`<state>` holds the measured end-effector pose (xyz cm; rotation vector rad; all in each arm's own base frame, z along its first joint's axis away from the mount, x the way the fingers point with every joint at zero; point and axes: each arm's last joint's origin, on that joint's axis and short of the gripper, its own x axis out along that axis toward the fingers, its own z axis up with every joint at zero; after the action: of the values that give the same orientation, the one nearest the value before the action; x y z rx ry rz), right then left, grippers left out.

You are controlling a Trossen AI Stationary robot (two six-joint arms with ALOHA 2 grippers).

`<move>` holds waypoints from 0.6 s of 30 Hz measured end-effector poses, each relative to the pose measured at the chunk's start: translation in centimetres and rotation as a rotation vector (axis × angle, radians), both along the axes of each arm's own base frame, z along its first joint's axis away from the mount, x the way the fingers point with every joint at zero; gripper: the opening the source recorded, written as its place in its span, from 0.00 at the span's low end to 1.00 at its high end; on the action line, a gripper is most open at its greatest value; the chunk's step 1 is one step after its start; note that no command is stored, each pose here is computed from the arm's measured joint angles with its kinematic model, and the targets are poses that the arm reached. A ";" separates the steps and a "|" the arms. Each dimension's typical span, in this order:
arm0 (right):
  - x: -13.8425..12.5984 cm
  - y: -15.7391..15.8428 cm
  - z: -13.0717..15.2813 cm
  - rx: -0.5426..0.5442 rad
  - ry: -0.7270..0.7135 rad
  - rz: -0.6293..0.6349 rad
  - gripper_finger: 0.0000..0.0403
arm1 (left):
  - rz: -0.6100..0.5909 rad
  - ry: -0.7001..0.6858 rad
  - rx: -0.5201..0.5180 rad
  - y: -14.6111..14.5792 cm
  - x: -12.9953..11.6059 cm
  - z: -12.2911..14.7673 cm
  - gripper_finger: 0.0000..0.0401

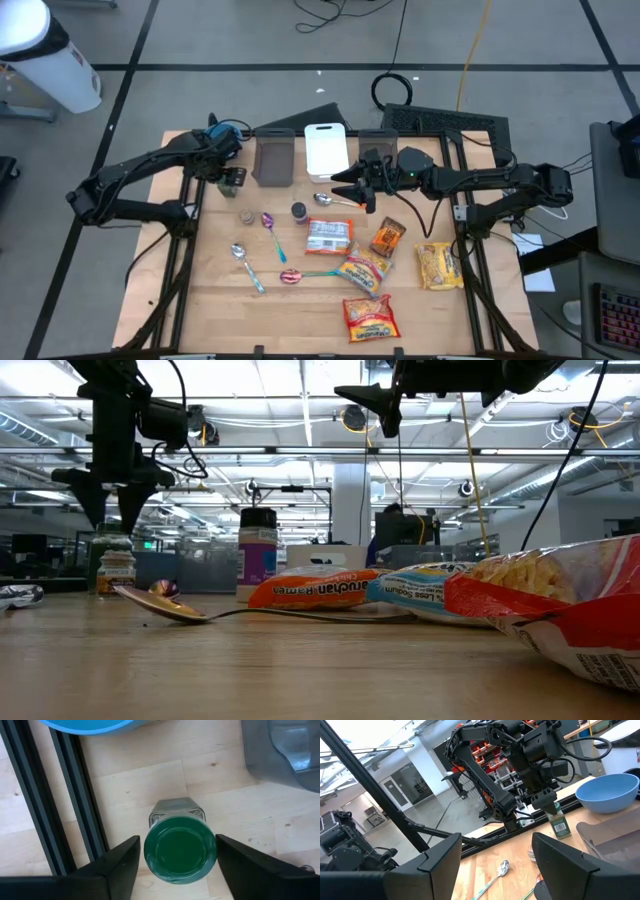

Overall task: Pick & Place Food Item
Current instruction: Put the green seasoning bottle into the white bin

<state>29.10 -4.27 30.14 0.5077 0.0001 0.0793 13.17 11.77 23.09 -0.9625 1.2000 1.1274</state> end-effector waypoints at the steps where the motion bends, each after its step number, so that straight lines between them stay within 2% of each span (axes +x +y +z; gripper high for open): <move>1: 0.0 0.0 0.0 0.000 0.000 0.000 0.59 | -0.001 0.000 0.000 0.0 0.0 0.0 0.60; 6: 0.0 0.0 0.0 0.000 0.000 0.000 0.59 | -0.002 0.000 0.001 0.0 0.0 0.0 0.54; 13: 0.0 0.0 0.0 0.000 0.000 0.000 0.59 | -0.005 0.001 0.001 0.0 0.0 0.0 0.59; 18: 0.0 0.0 0.0 0.000 0.000 0.000 0.59 | -0.020 0.004 0.004 0.0 0.0 0.0 0.52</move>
<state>29.10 -4.27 30.13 0.5078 0.0005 0.0792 13.17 11.78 23.09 -0.9435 1.2083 1.1161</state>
